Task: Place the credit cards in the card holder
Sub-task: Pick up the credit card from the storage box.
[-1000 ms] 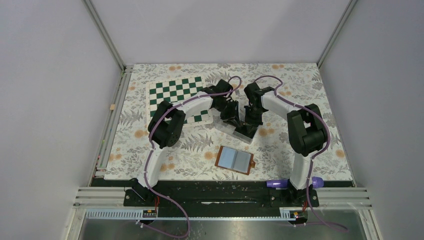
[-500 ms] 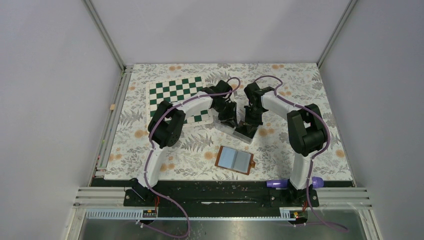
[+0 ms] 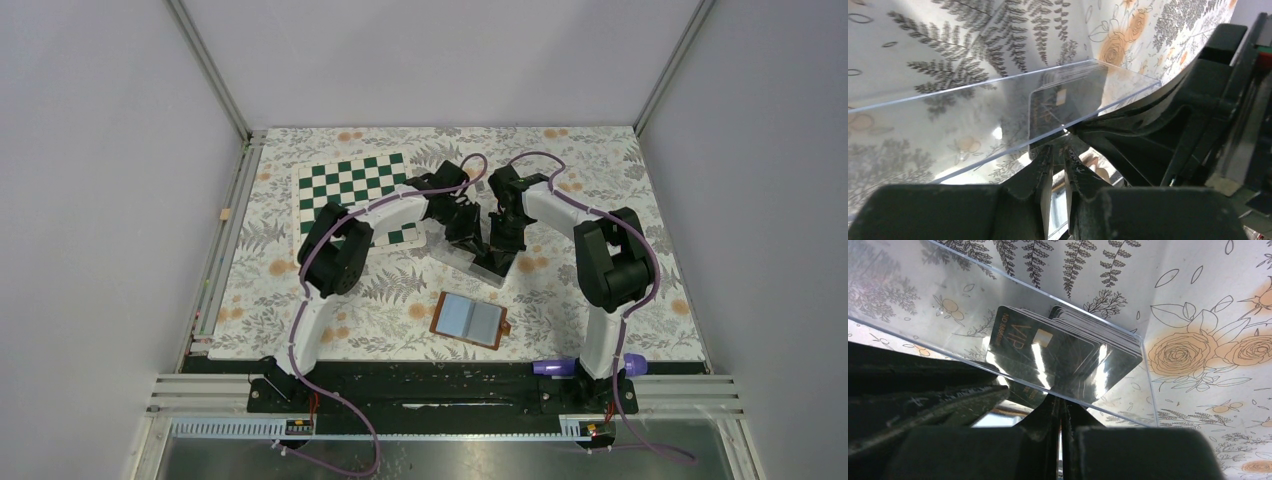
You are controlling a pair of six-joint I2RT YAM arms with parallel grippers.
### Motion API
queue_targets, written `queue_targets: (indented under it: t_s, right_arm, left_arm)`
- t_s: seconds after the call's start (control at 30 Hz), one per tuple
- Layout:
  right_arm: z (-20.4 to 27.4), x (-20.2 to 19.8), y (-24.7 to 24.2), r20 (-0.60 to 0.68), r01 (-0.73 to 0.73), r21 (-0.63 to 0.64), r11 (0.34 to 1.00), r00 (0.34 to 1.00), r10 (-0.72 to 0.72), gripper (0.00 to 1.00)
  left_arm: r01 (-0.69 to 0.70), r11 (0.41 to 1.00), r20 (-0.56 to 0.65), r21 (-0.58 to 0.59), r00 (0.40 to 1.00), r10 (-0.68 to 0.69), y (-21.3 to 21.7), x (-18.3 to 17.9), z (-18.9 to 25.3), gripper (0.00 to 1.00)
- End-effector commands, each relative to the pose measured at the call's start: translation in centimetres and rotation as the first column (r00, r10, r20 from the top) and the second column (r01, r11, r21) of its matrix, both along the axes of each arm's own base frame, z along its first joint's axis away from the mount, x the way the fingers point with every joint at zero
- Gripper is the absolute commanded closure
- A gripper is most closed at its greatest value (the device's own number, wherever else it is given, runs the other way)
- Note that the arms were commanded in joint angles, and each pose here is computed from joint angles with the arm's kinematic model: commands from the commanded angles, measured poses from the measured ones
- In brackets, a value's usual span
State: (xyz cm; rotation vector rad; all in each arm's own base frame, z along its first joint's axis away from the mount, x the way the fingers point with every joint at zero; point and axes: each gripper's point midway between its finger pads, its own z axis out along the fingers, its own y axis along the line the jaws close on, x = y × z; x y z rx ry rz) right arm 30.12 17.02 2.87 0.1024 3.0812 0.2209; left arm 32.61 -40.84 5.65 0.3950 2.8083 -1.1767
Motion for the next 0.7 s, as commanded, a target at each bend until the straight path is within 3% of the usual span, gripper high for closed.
queue_targets:
  t_s: [0.0,0.13,0.4,0.67]
  right_arm:
    - [-0.6,-0.5,0.3,-0.027,-0.009,-0.008,1.000,1.000,0.008,1.00]
    - [-0.6,-0.4,0.3,-0.027,-0.008,-0.005,1.000,1.000,0.008,1.00]
    - [-0.7,-0.6,0.5,-0.036,-0.010,0.002,1.000,0.999,0.010,1.00]
    - [-0.4,-0.5,0.8,-0.035,-0.010,0.019,1.000,0.999,0.010,1.00]
  left_arm:
    - [0.047,0.993,0.048,-0.106,0.998,-0.042,-1.6,-0.6,3.8,0.86]
    - [0.033,0.995,0.074,-0.096,0.997,-0.026,-1.4,-0.5,4.1,0.84]
    - [-0.036,0.989,0.118,0.142,0.993,0.019,1.8,0.7,0.0,0.75]
    - [-0.048,0.982,0.119,0.183,0.993,0.026,2.4,0.8,-1.1,0.74]
